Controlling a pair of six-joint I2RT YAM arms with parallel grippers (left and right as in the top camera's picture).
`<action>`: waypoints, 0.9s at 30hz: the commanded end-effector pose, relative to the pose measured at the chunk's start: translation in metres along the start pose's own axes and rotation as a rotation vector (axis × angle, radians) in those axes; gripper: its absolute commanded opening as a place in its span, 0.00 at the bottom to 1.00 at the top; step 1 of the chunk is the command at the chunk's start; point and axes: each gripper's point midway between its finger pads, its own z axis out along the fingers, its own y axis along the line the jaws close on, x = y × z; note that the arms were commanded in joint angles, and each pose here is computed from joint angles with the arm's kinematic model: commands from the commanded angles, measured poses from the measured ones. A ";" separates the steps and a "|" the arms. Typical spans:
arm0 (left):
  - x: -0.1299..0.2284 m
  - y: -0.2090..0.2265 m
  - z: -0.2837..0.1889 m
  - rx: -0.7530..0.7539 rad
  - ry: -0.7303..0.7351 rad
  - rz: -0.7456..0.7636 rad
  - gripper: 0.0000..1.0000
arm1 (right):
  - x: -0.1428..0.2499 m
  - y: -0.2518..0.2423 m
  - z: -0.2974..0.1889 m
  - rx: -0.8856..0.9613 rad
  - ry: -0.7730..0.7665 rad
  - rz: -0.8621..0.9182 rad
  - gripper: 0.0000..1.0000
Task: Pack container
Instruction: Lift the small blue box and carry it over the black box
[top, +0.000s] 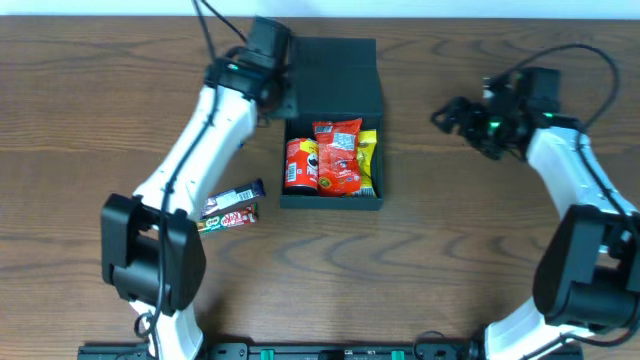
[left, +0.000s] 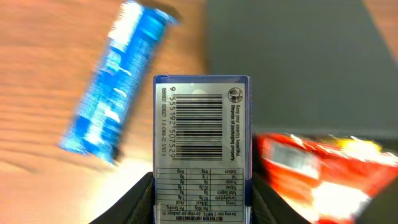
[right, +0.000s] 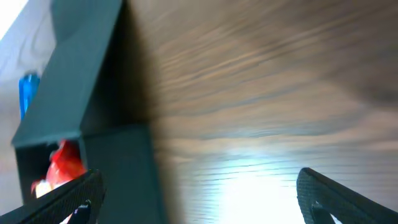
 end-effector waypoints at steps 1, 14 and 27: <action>0.012 -0.049 -0.016 0.059 -0.012 0.008 0.06 | -0.025 -0.013 -0.028 0.009 -0.085 0.045 0.99; 0.096 -0.144 -0.014 0.077 0.009 0.098 0.06 | -0.053 -0.078 -0.066 0.070 -0.199 0.145 0.99; 0.116 -0.153 0.020 0.141 -0.010 0.041 0.06 | -0.052 -0.081 -0.067 0.076 -0.194 0.130 0.99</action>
